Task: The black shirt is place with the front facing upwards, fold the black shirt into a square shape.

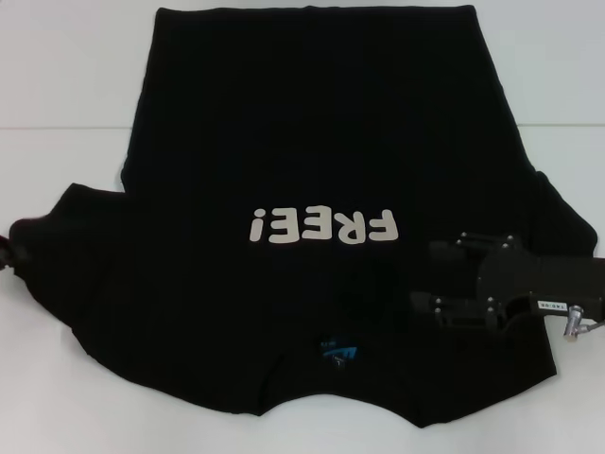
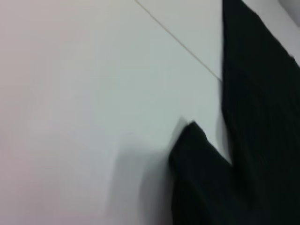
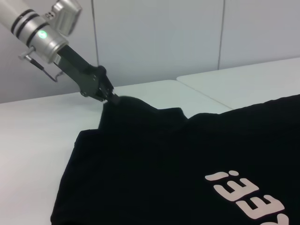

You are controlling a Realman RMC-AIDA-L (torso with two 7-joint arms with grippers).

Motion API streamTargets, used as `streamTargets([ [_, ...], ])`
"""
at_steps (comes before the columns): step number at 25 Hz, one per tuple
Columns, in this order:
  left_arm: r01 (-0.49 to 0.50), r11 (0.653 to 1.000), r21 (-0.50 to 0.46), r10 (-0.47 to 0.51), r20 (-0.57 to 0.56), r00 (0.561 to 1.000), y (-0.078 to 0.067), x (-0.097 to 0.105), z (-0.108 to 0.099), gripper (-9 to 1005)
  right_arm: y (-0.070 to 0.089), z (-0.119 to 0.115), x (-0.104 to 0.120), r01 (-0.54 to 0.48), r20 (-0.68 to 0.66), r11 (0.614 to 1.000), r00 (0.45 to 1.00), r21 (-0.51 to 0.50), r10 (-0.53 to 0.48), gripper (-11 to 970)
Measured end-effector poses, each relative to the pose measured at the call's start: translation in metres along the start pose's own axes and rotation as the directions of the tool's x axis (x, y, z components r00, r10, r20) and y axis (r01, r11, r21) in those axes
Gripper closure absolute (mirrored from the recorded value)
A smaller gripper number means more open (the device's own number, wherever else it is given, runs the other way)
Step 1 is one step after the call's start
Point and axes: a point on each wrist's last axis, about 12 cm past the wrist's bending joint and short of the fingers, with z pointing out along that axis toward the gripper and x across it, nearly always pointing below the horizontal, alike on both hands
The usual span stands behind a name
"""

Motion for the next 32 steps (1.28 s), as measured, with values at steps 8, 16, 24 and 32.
streamTargets([
  [8, -0.001, 1.000, 0.004, 0.001, 0.015, 1.000, 0.000, -0.004, -0.004, 991, 0.000, 0.000, 0.000, -0.001, -0.001, 1.000, 1.000, 0.000, 0.001, 163],
  [16, -0.091, 0.990, 0.104, 0.094, -0.030, 0.995, -0.042, -0.017, 0.007, 990, 0.001, 0.000, 0.001, -0.001, -0.005, 1.000, 1.000, -0.004, 0.001, 162],
  [24, -0.214, 0.950, 0.228, 0.248, -0.136, 0.959, -0.111, -0.010, 0.040, 989, 0.002, 0.001, 0.002, -0.005, -0.009, 1.000, 1.000, -0.009, 0.005, 162],
  [32, -0.183, 0.952, 0.245, 0.223, -0.147, 0.964, -0.125, 0.022, 0.073, 970, 0.003, 0.002, 0.003, -0.005, -0.008, 1.000, 1.000, -0.012, 0.005, 163],
])
